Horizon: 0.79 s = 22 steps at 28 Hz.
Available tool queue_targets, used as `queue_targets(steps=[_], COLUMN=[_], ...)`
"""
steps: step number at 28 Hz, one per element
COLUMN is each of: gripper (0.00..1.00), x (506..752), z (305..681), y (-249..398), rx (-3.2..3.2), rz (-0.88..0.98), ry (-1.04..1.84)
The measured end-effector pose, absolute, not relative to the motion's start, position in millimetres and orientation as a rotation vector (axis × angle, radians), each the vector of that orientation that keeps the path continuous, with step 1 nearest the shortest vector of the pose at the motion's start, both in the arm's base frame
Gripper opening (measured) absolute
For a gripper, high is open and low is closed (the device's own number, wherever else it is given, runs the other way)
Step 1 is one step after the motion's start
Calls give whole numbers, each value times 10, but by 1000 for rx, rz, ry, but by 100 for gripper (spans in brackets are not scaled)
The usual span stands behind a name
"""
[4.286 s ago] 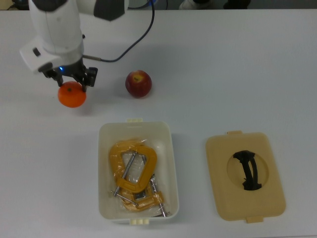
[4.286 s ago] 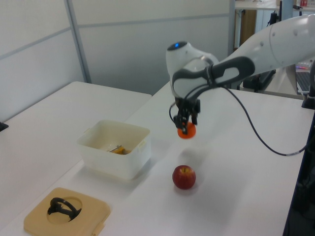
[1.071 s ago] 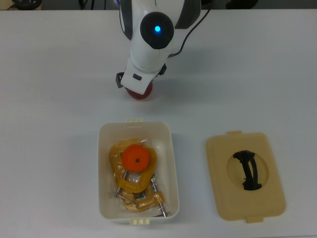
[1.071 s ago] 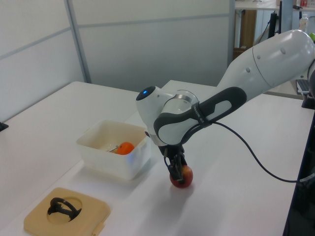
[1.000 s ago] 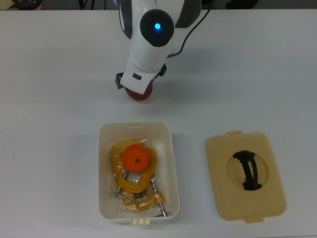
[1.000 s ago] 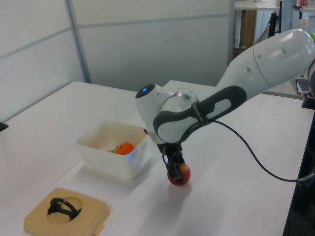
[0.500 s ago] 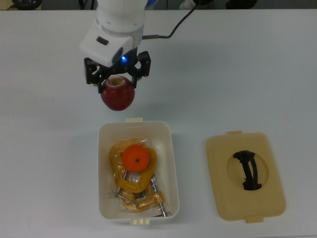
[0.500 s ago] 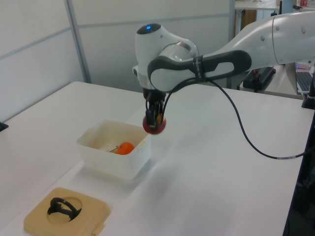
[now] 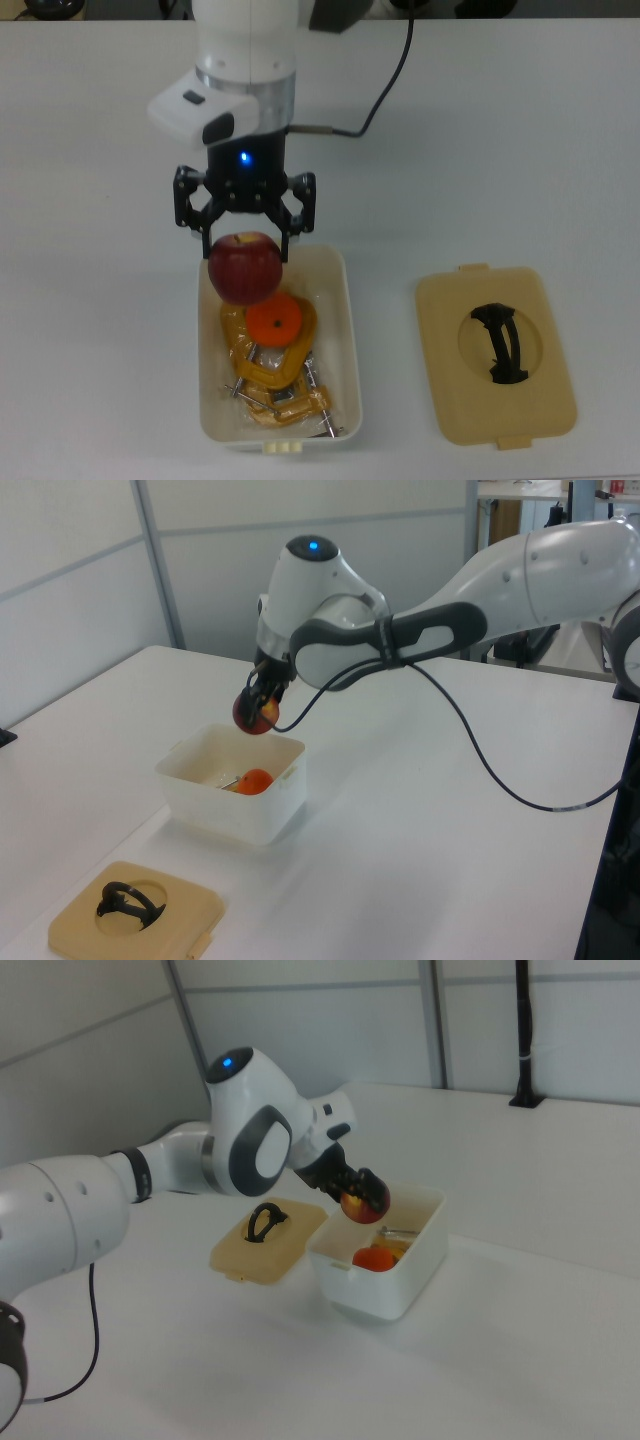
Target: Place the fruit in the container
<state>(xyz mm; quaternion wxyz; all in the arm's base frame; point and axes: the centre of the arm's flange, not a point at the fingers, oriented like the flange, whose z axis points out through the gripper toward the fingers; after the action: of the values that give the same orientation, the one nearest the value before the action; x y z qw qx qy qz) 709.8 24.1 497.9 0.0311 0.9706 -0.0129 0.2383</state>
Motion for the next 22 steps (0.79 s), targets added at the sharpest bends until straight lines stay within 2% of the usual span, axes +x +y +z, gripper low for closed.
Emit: queue_targets(steps=[2,4,8,12,18,22], gripper=[89,99,100,100,100,100], x=[7133,7153,7153,7083,6793,6480], z=[4875,4820,4876,4986,5261,5472], y=[253,261,264,244,194,182], rx=[3002,3009,3010,3012,3013,3010], rz=[734,734,746,677,443,226], ry=[-92,-133,-171,-192,-227,-238])
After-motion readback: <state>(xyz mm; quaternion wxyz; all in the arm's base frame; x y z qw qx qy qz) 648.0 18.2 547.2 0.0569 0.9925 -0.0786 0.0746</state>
